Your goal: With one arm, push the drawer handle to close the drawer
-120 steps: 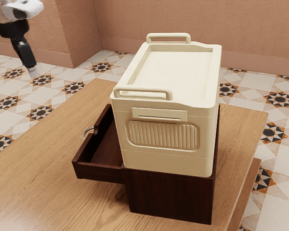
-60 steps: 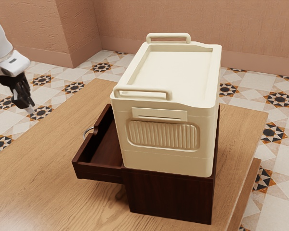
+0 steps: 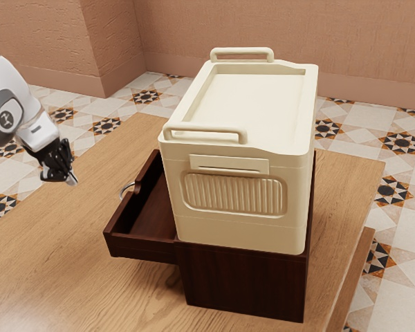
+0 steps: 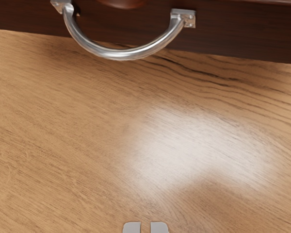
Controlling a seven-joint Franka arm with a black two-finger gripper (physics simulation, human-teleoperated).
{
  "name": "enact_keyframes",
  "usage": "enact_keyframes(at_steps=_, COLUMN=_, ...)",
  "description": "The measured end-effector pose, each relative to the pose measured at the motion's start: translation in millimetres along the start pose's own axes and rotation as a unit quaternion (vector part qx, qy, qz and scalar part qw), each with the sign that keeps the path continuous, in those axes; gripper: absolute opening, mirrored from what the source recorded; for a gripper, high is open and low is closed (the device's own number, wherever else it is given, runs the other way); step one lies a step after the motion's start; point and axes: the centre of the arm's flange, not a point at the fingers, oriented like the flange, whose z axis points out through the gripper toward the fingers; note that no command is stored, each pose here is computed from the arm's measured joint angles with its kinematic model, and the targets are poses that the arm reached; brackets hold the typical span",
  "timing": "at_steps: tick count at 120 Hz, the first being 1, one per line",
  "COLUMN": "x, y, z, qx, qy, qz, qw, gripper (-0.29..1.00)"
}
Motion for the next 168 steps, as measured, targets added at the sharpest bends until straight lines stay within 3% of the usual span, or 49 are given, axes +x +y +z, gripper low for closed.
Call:
enact_keyframes(at_steps=72, x=72.5, y=2.5, z=65.2, qx=-0.010, qy=0.009, qz=0.141, qw=0.990, gripper=-0.09)
enact_keyframes(at_steps=168, x=131.7, y=9.3, z=76.5, qx=0.006, qy=0.042, qz=0.201, qw=0.979, gripper=-0.08)
